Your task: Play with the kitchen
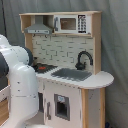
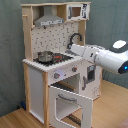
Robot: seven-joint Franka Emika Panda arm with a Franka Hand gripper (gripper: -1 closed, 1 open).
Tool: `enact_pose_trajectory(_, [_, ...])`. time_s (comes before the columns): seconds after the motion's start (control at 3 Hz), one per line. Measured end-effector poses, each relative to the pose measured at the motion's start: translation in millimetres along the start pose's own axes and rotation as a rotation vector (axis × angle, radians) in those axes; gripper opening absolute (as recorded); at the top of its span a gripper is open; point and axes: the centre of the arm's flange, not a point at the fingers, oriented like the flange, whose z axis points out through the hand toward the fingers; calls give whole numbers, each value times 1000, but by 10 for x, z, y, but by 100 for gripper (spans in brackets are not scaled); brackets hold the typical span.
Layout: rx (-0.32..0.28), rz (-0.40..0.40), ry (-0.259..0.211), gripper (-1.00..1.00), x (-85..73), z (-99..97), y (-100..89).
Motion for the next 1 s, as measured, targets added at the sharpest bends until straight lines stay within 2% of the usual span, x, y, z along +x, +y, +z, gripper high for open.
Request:
enact_pose_trajectory(0.33, [-36,38,28,100,-28,-159,-77])
enact_pose_trajectory(1.0, [-46,169,139,100,75,-436,-293])
